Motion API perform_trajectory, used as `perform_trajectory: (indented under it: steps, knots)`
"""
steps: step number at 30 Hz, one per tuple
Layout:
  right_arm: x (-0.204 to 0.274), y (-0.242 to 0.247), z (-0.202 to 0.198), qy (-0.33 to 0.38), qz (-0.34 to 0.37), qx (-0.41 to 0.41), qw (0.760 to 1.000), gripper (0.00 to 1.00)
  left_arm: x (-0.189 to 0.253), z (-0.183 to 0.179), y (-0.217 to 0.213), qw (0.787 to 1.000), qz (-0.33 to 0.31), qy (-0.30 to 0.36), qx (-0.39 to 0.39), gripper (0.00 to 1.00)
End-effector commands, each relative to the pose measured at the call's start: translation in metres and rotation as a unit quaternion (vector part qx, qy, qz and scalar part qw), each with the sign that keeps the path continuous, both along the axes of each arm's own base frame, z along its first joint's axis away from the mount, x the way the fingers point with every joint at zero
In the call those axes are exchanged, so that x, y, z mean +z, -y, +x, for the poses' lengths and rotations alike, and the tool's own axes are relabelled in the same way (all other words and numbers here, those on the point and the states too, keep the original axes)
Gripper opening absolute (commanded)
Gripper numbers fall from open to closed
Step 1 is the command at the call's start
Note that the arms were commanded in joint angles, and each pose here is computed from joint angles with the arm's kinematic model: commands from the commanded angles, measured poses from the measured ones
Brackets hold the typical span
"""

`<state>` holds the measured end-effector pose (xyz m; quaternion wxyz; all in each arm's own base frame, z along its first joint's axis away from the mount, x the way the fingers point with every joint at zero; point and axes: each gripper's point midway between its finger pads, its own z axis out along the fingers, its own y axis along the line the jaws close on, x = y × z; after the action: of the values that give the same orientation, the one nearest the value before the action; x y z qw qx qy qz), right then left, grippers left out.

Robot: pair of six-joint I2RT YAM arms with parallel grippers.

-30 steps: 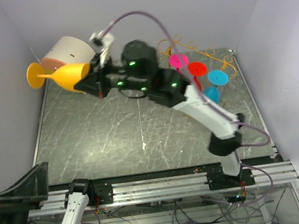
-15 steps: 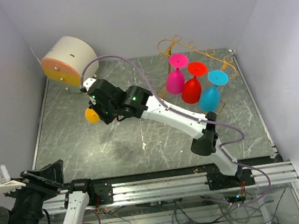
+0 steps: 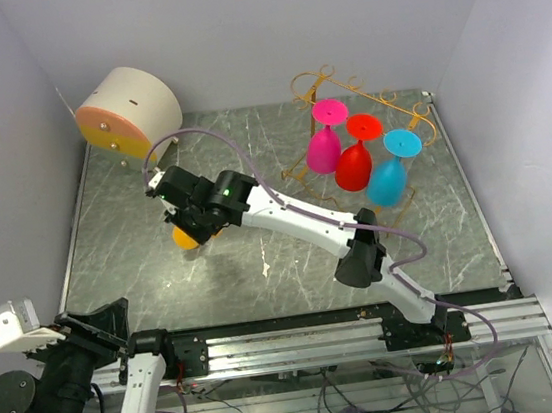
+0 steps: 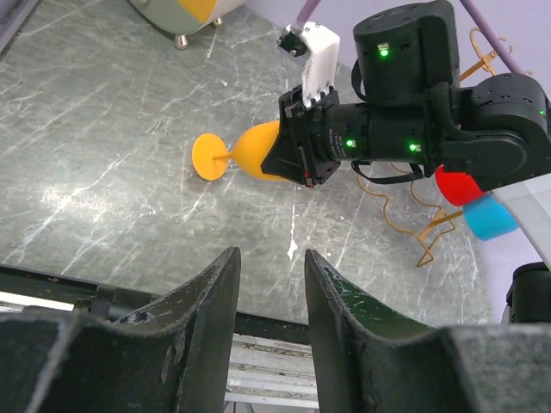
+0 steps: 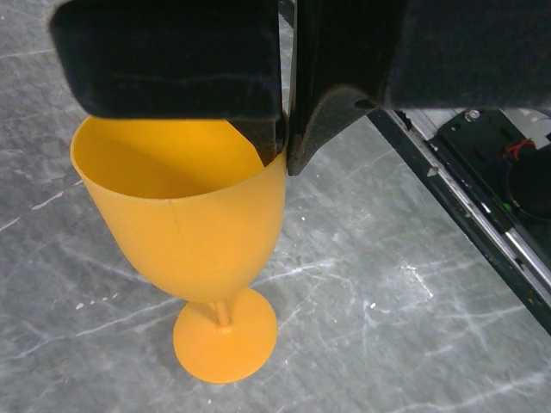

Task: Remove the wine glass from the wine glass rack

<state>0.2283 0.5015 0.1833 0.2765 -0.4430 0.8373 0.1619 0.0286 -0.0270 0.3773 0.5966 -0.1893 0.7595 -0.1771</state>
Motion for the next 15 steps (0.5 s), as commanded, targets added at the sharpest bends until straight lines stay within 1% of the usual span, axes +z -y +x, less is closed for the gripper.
perform_trajectory:
  steps: [1, 6, 9, 10, 12, 13, 15]
  knots:
    - [-0.005, -0.001, -0.001, -0.005, -0.008, 0.019, 1.000, 0.01, -0.006, -0.004, 0.011, 1.000, 0.006, -0.003, -0.021, 0.46]
    - [-0.024, 0.000, 0.000, -0.011, -0.027, 0.019, 0.999, 0.04, -0.010, -0.003, 0.013, 1.000, 0.008, -0.007, -0.022, 0.47]
    - [-0.024, -0.001, 0.001, -0.009, -0.025, 0.018, 0.999, 0.11, -0.011, -0.003, 0.013, 1.000, 0.009, -0.007, -0.021, 0.48]
    - [-0.022, -0.001, 0.002, -0.006, -0.023, 0.017, 1.000, 0.15, -0.011, -0.003, 0.013, 1.000, 0.009, -0.007, -0.021, 0.48]
    - [-0.016, -0.003, 0.004, 0.001, -0.013, 0.013, 1.000, 0.31, -0.012, -0.002, 0.012, 1.000, 0.010, -0.008, -0.021, 0.48]
    - [-0.012, -0.004, 0.005, 0.005, -0.007, 0.011, 1.000, 0.36, -0.012, -0.001, 0.012, 1.000, 0.011, -0.011, -0.021, 0.48]
    - [-0.004, -0.007, 0.006, 0.010, 0.006, 0.011, 1.000, 0.42, -0.013, -0.001, 0.012, 1.000, 0.012, -0.012, -0.022, 0.47]
